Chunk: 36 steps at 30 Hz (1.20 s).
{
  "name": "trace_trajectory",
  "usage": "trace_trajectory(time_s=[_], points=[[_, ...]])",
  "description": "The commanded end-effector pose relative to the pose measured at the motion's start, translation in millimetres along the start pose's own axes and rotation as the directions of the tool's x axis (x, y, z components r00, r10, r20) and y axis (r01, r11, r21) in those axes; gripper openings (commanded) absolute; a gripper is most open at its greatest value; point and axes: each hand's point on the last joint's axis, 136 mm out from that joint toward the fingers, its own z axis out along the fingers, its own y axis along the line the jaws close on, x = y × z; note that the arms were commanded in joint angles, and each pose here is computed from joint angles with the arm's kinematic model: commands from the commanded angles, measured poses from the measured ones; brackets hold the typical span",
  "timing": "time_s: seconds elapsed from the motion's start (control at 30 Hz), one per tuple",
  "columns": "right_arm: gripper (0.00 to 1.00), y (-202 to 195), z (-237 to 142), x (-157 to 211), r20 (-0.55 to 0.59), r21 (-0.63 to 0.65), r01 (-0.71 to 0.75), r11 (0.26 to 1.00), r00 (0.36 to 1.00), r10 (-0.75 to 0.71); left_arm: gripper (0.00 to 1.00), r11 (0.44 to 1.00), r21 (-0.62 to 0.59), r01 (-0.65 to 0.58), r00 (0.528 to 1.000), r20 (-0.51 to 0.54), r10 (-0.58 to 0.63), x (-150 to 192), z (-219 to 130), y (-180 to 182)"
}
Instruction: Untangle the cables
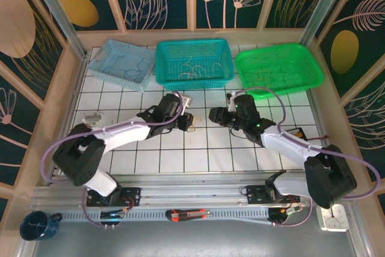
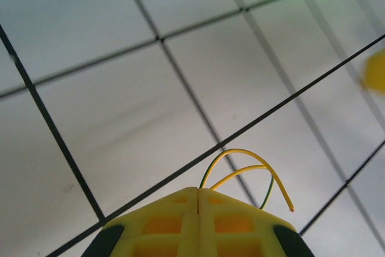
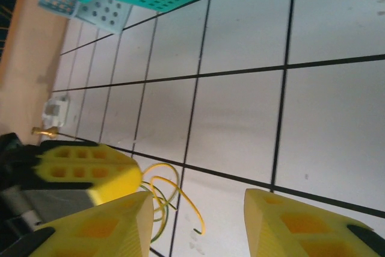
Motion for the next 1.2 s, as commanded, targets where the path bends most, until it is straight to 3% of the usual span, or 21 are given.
trace_trajectory(time_s=[0.0,0.2,0.47,0.7,0.93,1.03,1.13,1.17], points=[[0.46,5.7,-0.6,-4.1,0.008,-0.074,-0.017,0.997,1.000,0.017,0.00,0.999,0.038,-0.003,0.992,0.123,-0.002,-23.0,-20.5,-12.1],[0.48,17.8,-1.5,-2.0,0.000,-0.154,-0.001,0.988,1.000,0.001,0.00,0.997,0.073,0.007,0.975,0.219,-0.023,-41.0,-44.5,-21.5],[0.49,39.7,-6.2,16.5,-0.048,-0.316,0.026,0.948,0.998,-0.043,0.00,0.995,0.094,0.022,0.964,0.260,-0.046,-49.6,-53.1,-25.8],[0.49,46.1,1.5,25.8,-0.072,-0.339,0.026,0.941,0.996,-0.053,0.00,0.994,0.108,0.028,0.964,0.262,-0.055,-51.5,-52.8,-28.2],[0.48,53.1,16.9,12.7,-0.066,-0.354,0.016,0.935,0.997,-0.042,0.00,0.992,0.121,0.037,0.965,0.254,-0.067,-48.6,-50.6,-29.2],[0.33,56.3,26.1,4.8,-0.068,-0.363,0.008,0.932,0.997,-0.036,0.00,0.991,0.125,0.050,0.965,0.250,-0.081,-45.6,-47.3,-27.4],[0.04,50.2,27.5,-6.6,-0.050,-0.350,-0.005,0.937,0.999,-0.013,0.00,0.990,0.122,0.069,0.961,0.260,-0.099,-44.2,-46.7,-24.4],[0.00,43.8,23.7,-15.3,-0.027,-0.341,-0.014,0.940,1.000,0.005,0.00,0.991,0.112,0.078,0.958,0.265,-0.105,-43.6,-46.7,-21.3]])
